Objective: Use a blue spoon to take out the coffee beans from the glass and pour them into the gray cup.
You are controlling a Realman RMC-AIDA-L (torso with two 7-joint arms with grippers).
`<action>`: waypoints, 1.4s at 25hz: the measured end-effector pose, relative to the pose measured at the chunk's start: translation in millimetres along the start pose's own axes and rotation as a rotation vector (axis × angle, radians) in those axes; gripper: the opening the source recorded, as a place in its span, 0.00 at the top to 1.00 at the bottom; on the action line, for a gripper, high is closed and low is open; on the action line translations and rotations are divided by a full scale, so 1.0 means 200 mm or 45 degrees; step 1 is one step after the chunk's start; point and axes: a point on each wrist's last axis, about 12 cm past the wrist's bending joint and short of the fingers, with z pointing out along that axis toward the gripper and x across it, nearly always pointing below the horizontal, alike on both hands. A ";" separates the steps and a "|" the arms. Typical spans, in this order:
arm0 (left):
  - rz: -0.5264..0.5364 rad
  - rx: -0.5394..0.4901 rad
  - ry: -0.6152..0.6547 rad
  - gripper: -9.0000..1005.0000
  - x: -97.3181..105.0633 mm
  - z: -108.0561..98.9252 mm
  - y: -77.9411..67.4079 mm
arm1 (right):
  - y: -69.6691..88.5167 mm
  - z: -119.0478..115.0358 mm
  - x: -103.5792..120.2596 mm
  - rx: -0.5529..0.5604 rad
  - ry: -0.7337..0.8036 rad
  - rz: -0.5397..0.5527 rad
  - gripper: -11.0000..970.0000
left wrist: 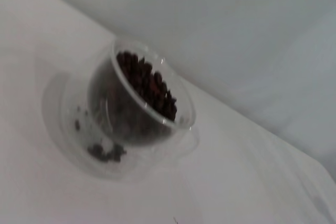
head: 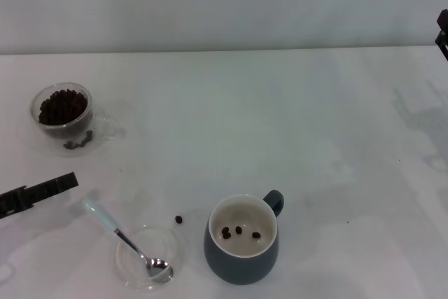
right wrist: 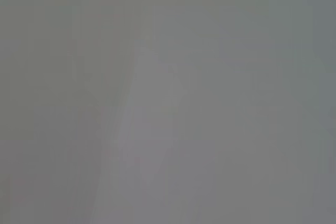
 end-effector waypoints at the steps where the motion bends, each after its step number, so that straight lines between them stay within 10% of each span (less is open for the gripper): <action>1: 0.020 -0.006 -0.009 0.27 0.00 -0.01 0.00 | 0.00 0.00 0.00 -0.001 0.001 0.000 0.24; 35: 0.983 -0.695 -0.999 0.29 0.25 -0.68 0.12 | 0.24 -0.21 -0.03 -0.419 -0.067 0.261 0.24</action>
